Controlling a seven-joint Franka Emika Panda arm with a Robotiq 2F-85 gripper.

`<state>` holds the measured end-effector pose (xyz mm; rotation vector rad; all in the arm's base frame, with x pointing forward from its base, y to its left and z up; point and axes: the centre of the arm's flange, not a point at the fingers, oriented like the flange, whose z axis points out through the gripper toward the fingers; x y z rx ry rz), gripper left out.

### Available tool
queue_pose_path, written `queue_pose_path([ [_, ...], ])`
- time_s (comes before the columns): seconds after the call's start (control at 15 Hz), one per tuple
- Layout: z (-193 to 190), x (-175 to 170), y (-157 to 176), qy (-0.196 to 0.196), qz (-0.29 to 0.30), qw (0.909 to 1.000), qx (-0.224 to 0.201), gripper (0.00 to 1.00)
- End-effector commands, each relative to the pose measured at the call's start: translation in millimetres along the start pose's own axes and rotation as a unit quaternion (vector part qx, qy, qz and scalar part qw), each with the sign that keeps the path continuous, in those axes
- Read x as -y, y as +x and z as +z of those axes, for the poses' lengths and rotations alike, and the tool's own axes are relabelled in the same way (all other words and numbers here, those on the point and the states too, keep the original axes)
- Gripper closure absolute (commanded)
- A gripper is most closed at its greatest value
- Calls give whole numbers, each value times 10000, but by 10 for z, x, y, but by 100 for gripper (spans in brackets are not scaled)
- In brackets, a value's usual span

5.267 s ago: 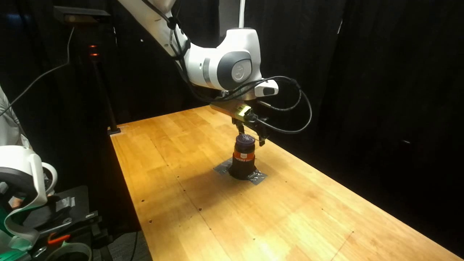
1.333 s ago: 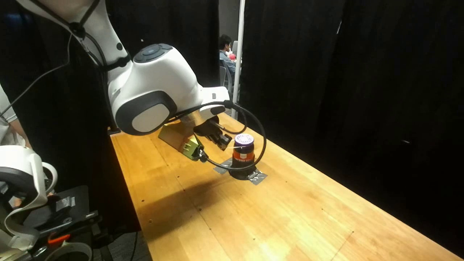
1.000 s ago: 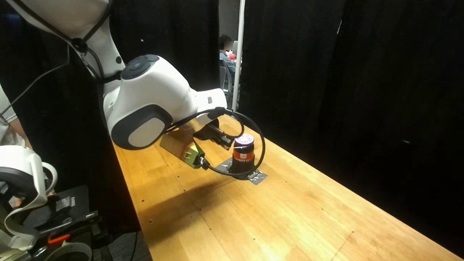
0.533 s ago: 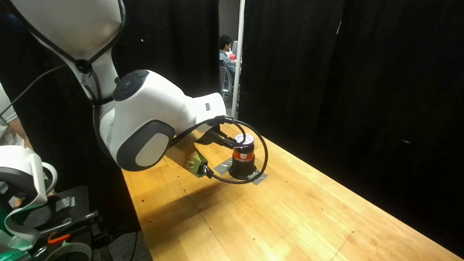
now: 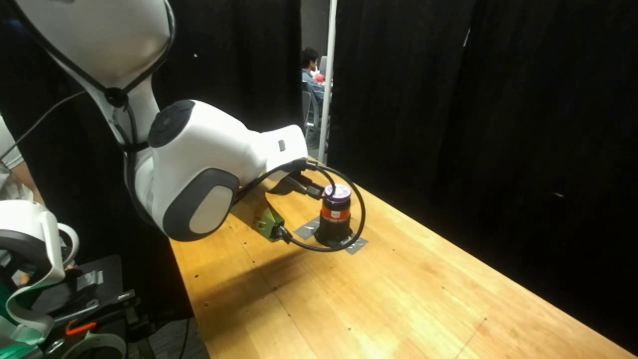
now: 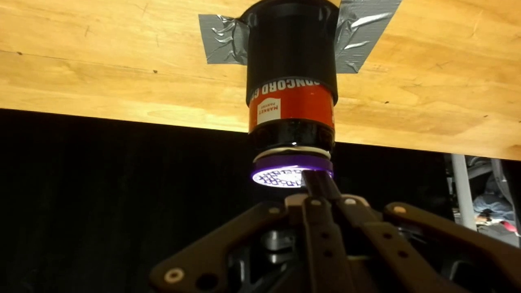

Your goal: Put the elastic around the bottle

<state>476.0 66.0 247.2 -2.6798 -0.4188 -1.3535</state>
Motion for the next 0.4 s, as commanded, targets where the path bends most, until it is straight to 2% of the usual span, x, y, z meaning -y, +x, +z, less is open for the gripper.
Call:
queue_pose_path([
  [0.0,-34,-24,57,145,152,9998,69,72],
  [0.07,4,11,-3,27,53,10000,18,71],
  [0.13,12,15,-15,41,66,10000,61,91],
  [0.27,15,8,-25,29,58,10000,75,74],
  [0.33,16,8,-26,27,55,10000,77,71],
])
